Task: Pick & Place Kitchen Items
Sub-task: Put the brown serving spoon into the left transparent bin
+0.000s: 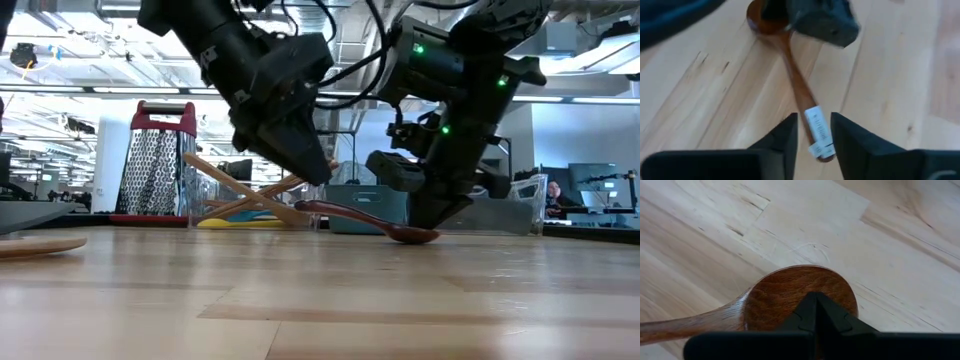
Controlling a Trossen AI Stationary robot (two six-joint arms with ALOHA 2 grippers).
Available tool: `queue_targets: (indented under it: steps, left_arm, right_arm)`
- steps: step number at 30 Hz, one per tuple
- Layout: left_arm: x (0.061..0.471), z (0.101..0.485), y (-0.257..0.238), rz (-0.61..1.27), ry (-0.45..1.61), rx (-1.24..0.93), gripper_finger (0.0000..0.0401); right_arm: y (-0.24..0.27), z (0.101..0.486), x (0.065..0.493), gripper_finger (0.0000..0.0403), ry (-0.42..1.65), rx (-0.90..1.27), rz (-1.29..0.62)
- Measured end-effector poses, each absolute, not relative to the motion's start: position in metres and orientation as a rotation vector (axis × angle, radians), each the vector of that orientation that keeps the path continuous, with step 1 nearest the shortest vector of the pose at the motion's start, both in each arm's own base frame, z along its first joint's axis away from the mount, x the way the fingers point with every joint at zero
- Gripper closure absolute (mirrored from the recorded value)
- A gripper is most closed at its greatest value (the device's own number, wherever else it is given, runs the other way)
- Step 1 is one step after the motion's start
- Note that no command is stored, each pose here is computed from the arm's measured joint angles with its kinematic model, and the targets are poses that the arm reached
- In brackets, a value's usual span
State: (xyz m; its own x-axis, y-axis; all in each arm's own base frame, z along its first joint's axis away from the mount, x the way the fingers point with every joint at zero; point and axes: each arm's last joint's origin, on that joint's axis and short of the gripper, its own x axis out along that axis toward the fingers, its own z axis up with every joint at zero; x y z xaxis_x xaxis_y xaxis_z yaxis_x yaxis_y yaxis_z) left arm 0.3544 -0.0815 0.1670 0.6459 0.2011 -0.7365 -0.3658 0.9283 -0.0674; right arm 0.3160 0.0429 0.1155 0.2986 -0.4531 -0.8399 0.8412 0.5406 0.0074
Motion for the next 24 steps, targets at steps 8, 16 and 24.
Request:
queue_targets:
  steps: [8,16,24]
  left_arm:
    - [0.349,0.157,-0.077,0.362,0.823,-0.260,0.0220]
    - [0.351,0.158,-0.069,0.380,0.805,-0.277,0.0168]
    - [0.360,0.149,-0.065,0.369,0.768,-0.309,0.0139]
  right_arm:
    - [0.043,0.116,0.317,0.0403,0.901,0.506,-0.907]
    - [0.043,0.116,0.317,0.0403,0.897,0.509,-0.904]
    - [0.043,0.116,0.317,0.0403,0.897,0.499,-0.895]
